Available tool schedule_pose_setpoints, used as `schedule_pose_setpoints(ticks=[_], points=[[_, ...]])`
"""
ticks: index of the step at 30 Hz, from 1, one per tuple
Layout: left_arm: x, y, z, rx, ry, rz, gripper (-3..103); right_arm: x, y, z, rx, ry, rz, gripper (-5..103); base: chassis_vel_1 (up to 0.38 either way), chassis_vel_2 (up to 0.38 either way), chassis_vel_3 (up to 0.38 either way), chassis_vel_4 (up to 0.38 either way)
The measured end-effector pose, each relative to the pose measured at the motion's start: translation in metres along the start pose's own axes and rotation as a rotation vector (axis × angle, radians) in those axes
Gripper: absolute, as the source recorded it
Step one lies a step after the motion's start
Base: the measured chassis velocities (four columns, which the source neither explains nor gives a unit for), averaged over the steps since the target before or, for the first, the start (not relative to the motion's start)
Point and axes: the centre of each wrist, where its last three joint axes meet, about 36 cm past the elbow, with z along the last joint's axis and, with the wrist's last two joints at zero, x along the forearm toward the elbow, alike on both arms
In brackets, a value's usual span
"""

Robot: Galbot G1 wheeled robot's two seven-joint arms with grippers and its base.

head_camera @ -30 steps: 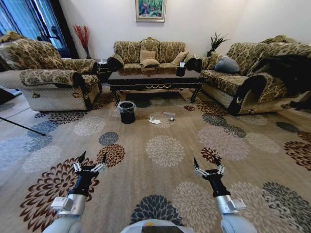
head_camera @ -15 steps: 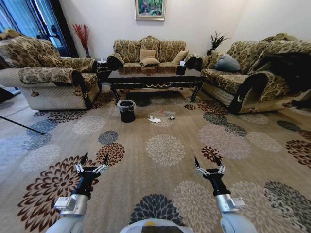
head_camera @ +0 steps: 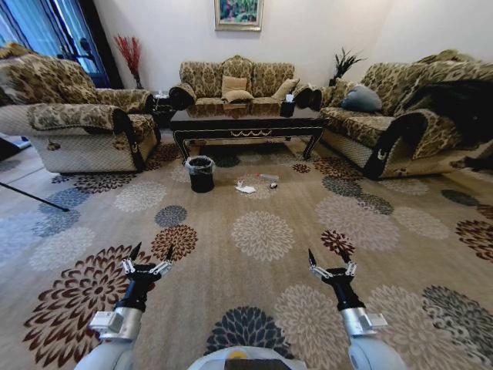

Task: Move to the front of the table and pick up the trash from the floor, then place it into the trash bin.

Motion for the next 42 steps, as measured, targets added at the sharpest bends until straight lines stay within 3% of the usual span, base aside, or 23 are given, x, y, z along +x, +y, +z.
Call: schedule_pose_setpoints(ticks=[21, 42], points=[[0.004, 0.002, 0.012, -0.008, 0.012, -0.035, 100, 0.0, 0.006, 0.01, 0.005, -0.017, -0.065, 100, -0.014, 0.013, 0.011, -0.014], [0.005, 0.003, 0.016, -0.007, 0.016, -0.044, 100, 0.001, 0.01, 0.01, -0.007, -0.022, -0.073, 100, -0.228, 0.226, 0.227, -0.225]])
